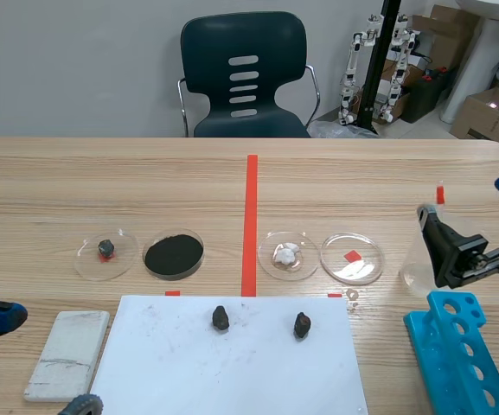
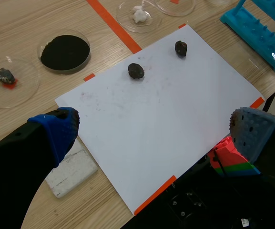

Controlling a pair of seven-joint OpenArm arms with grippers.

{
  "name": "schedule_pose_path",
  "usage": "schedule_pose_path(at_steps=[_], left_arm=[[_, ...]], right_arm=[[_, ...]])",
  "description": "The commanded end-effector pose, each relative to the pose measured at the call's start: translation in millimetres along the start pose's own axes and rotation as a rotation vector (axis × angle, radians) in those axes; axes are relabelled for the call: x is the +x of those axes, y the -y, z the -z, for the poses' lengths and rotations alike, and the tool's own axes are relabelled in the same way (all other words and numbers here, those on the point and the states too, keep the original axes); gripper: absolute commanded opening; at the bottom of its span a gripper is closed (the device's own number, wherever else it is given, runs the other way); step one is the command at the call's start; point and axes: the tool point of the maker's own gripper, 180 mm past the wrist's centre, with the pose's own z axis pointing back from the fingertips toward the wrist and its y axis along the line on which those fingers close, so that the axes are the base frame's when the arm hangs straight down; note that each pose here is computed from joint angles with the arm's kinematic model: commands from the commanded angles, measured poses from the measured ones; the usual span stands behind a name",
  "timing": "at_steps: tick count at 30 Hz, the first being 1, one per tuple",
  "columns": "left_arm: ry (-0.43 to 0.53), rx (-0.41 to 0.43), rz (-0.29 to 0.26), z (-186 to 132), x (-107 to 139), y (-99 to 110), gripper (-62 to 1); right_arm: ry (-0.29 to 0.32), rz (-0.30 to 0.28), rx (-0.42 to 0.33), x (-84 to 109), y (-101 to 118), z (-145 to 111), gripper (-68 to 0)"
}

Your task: Put the dropper in the beaker

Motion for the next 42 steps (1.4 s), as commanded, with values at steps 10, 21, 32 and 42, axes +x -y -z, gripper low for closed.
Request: schedule_pose_path(at_steps=[10,21,32,42], left_arm=[[0.032,0.004,-0.004,0.6,8.8,0.1,1.4],[0.032,0.004,-0.004,0.6,8.8,0.1,1.4],[0.032,0.004,-0.004,0.6,8.8,0.1,1.4],[0.032,0.004,-0.004,0.6,8.8,0.1,1.4]], right_arm=[[0.071,-0.011,0.035,27.4,-8.9,-7.5,0.4],[0.070,-0.017,0.062,32.1,-17.7,-13.0,0.4],[0.069,-0.018,0.062,32.0,-17.8,-13.0,0.4],[0.070,-0.018,0.062,32.0,-17.8,-13.0,0.4]])
